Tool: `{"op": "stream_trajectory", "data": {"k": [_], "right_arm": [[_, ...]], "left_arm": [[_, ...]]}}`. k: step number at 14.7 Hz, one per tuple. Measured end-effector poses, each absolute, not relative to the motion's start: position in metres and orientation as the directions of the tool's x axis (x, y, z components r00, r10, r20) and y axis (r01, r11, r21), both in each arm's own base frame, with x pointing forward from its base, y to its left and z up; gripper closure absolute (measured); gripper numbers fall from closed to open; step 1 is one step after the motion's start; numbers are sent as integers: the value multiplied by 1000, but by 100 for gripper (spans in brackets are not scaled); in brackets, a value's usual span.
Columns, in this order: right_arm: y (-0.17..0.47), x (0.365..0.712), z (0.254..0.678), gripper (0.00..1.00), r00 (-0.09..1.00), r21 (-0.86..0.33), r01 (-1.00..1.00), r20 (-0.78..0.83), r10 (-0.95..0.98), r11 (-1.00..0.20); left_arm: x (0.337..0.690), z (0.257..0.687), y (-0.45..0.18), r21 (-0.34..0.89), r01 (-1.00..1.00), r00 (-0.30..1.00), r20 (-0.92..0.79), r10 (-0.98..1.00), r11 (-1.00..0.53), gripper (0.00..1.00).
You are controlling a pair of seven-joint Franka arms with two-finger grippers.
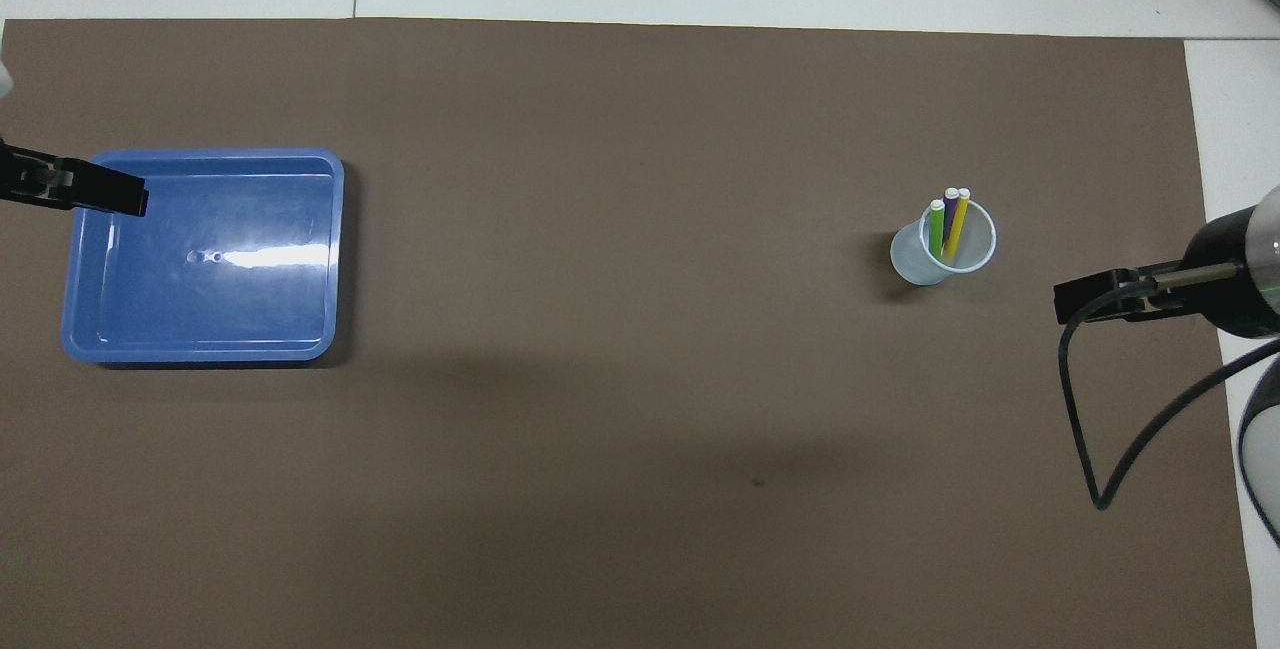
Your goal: Right arm passes pens to left for tray arrangement
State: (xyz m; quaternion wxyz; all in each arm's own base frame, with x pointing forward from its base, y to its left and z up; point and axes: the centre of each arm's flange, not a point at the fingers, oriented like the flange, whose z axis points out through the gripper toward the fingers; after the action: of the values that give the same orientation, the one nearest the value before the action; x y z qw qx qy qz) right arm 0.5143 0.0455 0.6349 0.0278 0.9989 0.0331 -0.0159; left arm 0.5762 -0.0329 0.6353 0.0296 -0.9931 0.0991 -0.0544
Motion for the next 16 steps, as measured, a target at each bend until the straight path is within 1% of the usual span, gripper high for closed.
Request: {"op": "stream_trajectory", "data": {"k": [4,7,8,10,12,16], "right_arm": [[36,510,623,0,995,54,88,-57,85,-995],[21,516,615,0,985,47,169,-23,168,-984],[17,518,612,0,980,28,200,-8,199,-979],[12,526,605,0,962,-3,269,45,269,-963],[11,537,600,0,947,5,309,93,308,-951],[13,562,585,0,934,24,318,162,318,-948]], "left_arm": [[576,635,-33,-70,-194,974,102,-200,-979,0],[576,635,-33,-70,-194,974,102,-200,-979,0],[576,635,-33,-70,-194,974,102,-200,-979,0],[576,635,-33,-70,-194,974,102,-200,-979,0],[576,635,-33,-70,-194,974,102,-200,-979,0],[576,635,-33,-70,-194,974,102,-200,-979,0]]}}
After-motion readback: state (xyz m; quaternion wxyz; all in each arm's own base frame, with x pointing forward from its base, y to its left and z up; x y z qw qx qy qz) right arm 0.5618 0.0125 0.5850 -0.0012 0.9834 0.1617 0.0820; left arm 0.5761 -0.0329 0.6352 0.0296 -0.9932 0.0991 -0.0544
